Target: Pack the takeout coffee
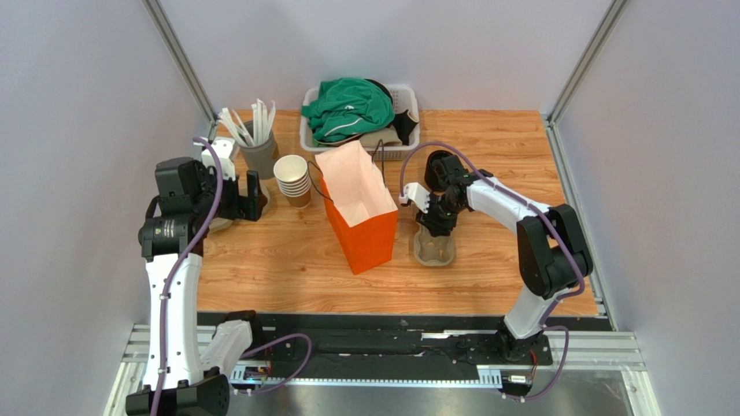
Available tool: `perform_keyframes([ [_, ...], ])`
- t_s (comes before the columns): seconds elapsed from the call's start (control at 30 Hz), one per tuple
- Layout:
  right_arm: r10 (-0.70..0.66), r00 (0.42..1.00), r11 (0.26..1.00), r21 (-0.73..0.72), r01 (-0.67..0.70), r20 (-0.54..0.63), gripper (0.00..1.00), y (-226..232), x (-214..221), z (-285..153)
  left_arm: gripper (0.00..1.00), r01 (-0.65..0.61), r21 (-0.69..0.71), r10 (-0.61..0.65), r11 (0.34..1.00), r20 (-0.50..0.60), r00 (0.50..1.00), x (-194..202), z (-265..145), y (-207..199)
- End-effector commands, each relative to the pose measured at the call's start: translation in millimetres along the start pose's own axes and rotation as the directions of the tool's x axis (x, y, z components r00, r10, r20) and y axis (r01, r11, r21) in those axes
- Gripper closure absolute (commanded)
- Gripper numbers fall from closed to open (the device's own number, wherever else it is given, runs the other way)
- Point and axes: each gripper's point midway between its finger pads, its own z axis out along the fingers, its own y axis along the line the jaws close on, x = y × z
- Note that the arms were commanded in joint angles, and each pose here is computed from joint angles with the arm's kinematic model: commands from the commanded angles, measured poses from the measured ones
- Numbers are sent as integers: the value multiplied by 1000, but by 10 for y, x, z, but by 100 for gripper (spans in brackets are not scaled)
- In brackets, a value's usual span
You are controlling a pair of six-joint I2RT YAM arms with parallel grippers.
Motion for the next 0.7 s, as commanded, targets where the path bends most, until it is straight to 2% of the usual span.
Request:
perform_keyframes([
  [0.0, 56, 998, 994, 94, -59, 33, 63, -56, -26, -129, 5, -1, 7, 1, 1000, 43, 999, -67, -57, -28],
  [0.27, 279, 955, 933, 206, -295, 99, 64, -328, 207, -344, 5, -3, 17, 2, 1000, 47, 999, -64, -64, -51],
  [0.4, 379, 917, 867, 298, -398, 121, 64, -547, 442, -466, 5, -2, 23, 0, 1000, 48, 999, -71, -66, -62],
  [0.53, 485, 859, 767, 393, -508, 163, 64, -811, 703, -619, 5, -4, 27, 2, 1000, 51, 999, -71, -74, -75],
  [0.67, 542, 820, 716, 409, -566, 187, 62, -926, 858, -673, 5, -3, 28, 2, 1000, 56, 998, -73, -80, -78],
])
